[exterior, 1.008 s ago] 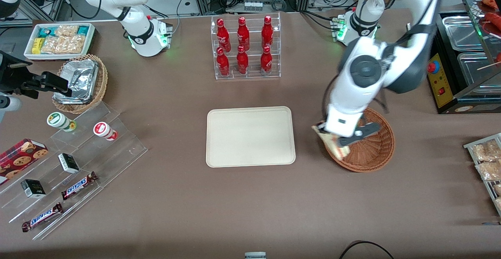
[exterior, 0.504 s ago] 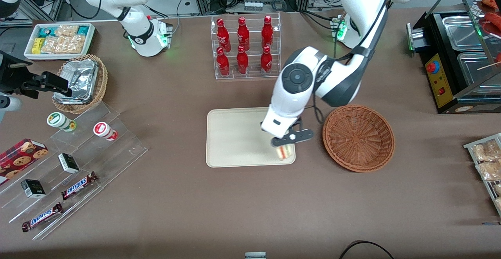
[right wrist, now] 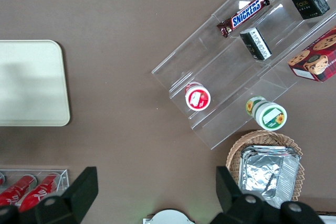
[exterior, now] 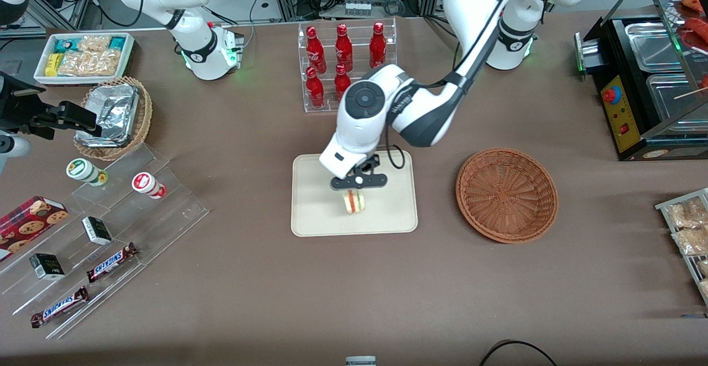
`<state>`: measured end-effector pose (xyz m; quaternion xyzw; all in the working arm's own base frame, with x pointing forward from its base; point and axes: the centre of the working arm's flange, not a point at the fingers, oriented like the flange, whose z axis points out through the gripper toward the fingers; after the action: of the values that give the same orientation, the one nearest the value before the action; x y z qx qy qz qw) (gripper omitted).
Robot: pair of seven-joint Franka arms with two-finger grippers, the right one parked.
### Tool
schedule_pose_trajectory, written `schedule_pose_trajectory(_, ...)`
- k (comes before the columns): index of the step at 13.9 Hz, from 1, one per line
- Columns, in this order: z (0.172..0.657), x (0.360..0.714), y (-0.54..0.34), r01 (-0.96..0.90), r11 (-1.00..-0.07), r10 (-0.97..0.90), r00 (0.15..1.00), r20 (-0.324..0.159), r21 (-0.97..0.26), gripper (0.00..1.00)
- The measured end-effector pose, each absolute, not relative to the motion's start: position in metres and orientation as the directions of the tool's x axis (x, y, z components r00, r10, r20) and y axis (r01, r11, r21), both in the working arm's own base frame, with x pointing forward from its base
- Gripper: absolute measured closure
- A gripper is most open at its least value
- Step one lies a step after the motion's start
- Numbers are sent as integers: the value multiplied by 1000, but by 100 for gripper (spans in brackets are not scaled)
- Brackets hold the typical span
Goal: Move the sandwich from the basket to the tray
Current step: 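Carry the sandwich with the left gripper over the cream tray, then lower the sandwich onto the tray and open the left gripper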
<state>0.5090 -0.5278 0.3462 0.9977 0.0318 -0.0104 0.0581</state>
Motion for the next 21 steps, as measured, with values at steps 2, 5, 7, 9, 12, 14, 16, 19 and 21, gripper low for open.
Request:
schedule_pose_trajectory(2, 323, 504, -533, -34, -995, -37, 999, -38, 96, 83)
schedule_pose_trajectory(5, 293, 498, -537, -105, -992, -110, 992, -63, 73, 83)
schedule_pose_trajectory(7, 276, 496, -537, -120, -992, -123, 990, -74, 51, 83)
schedule_pose_trajectory(9, 261, 495, -536, -122, -992, -125, 988, -87, 36, 83)
schedule_pose_trajectory(12, 247, 494, -535, -122, -992, -124, 987, -99, 27, 83)
schedule_pose_trajectory(14, 240, 495, -535, -121, -992, -123, 988, -97, 29, 83)
schedule_pose_trajectory(16, 236, 496, -537, -119, -992, -122, 989, -84, 41, 83)
schedule_pose_trajectory(19, 234, 497, -537, -119, -992, -122, 989, -80, 45, 83)
schedule_pose_trajectory(21, 234, 497, -537, -119, -992, -122, 989, -78, 46, 68)
